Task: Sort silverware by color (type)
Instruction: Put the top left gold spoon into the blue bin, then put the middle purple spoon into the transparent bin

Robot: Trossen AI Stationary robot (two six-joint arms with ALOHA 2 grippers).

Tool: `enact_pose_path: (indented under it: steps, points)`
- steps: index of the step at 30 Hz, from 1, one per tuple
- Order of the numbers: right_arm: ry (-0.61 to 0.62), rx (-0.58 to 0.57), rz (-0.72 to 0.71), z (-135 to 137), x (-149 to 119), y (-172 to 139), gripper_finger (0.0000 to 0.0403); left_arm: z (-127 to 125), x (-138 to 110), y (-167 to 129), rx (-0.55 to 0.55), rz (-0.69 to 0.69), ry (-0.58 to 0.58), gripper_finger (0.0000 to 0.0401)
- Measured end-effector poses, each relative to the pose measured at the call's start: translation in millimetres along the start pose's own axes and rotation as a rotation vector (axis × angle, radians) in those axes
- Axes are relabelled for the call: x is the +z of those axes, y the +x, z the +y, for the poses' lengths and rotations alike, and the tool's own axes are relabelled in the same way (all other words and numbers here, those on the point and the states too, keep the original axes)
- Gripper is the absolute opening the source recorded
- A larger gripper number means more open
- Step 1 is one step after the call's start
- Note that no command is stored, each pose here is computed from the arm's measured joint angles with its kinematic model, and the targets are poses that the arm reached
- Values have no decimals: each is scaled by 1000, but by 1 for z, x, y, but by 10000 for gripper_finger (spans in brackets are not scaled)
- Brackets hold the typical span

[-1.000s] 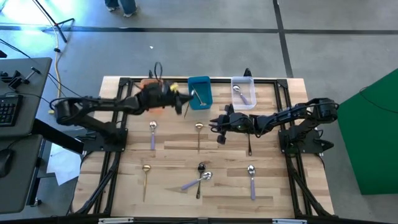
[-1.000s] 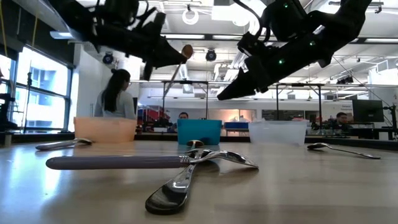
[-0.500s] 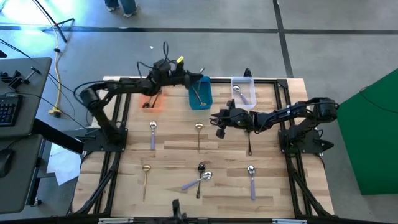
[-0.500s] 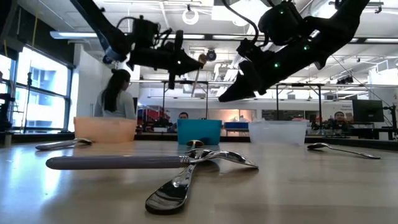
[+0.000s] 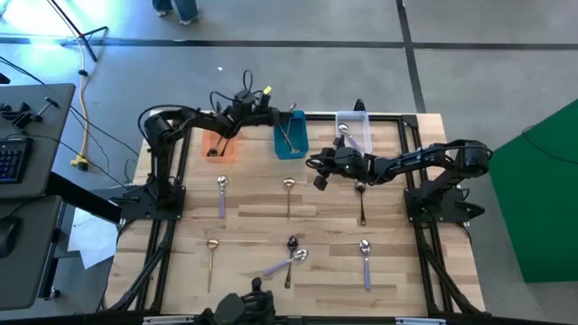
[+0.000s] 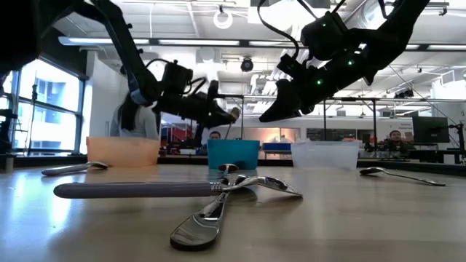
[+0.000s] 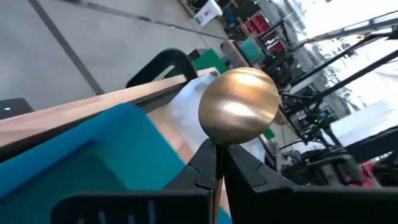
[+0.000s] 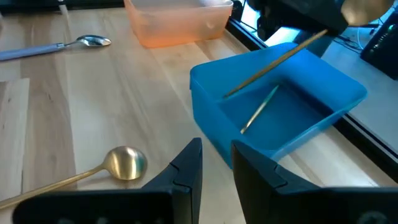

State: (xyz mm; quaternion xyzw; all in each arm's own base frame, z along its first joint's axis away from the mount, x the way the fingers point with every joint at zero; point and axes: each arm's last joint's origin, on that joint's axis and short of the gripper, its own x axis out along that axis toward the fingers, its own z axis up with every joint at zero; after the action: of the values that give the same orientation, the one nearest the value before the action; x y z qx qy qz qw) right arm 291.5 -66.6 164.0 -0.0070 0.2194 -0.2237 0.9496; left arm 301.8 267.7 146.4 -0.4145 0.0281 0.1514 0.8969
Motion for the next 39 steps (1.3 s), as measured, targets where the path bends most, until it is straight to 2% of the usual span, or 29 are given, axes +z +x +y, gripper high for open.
enact_pose_path:
  steps: [5,14,25,31,39]
  points:
    - [0,1,0,0,0,0,69,4,-4,1,21,24,55,1]
    - [0,1,0,0,0,0,69,9,-10,0,71,88,79,6]
    - [2,4,0,1,0,0,69,8,-12,0,30,130,113,81]
    - [2,4,0,1,0,0,69,1,-7,-3,22,123,190,107]
    - [0,4,1,1,0,0,69,-23,7,-17,43,148,355,97]
